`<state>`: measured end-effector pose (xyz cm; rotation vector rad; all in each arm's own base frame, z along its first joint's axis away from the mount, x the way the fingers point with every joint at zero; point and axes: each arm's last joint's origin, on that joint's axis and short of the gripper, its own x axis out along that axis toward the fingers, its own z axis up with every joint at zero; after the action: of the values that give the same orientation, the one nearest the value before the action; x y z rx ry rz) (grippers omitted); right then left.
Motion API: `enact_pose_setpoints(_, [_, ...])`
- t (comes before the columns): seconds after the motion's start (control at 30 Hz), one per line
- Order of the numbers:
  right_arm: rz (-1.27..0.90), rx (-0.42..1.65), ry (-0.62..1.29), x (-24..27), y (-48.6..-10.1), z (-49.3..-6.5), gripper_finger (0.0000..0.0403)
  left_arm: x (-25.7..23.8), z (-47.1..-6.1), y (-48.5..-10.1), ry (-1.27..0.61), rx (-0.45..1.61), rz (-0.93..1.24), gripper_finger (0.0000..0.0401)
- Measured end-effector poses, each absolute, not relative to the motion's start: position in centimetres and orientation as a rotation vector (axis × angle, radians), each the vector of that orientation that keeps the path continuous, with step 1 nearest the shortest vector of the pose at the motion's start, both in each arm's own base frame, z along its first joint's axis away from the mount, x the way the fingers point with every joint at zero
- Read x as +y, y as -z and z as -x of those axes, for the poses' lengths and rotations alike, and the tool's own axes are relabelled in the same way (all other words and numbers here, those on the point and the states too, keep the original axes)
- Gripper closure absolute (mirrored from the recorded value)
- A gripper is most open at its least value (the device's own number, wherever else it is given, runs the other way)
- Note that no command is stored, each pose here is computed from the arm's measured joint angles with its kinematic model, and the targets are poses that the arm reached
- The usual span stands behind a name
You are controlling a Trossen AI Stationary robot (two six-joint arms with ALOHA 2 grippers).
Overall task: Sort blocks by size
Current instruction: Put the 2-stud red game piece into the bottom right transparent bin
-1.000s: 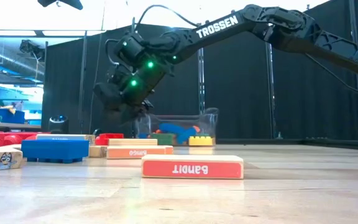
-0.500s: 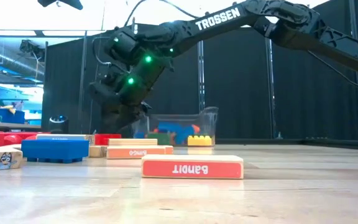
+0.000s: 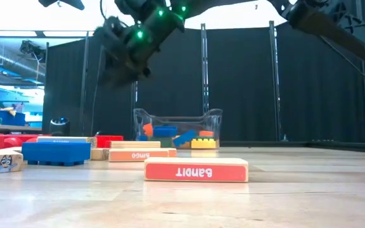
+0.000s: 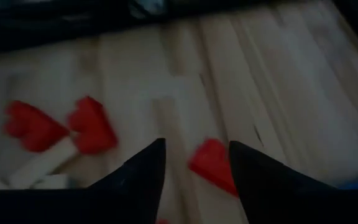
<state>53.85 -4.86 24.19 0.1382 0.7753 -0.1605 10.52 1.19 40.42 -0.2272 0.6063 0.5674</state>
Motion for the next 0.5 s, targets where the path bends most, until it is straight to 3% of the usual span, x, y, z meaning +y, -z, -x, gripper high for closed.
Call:
enact_pose_setpoints(0.1, [0.012, 0.753, 0.004, -3.6, -24.2, -54.2, 0.0242, 1.2, -10.5, -40.4, -0.568, 0.606, 0.229, 0.0388])
enact_pose_setpoints(0.23, [0.37, 0.76, -0.148, -2.1, -22.3, -55.0, 0.0263, 1.2, -10.5, -40.4, -0.568, 0.606, 0.229, 0.0388])
enact_pose_setpoints(0.33, [0.481, 0.755, -0.089, -2.2, -21.6, -55.5, 0.0264, 1.2, -10.5, -40.4, -0.571, 0.603, 0.239, 0.0388])
enact_pose_setpoints(0.5, [0.433, 0.729, 0.044, -5.3, -21.5, -55.7, 0.026, 1.2, -10.5, -40.4, -0.579, 0.597, 0.258, 0.0388])
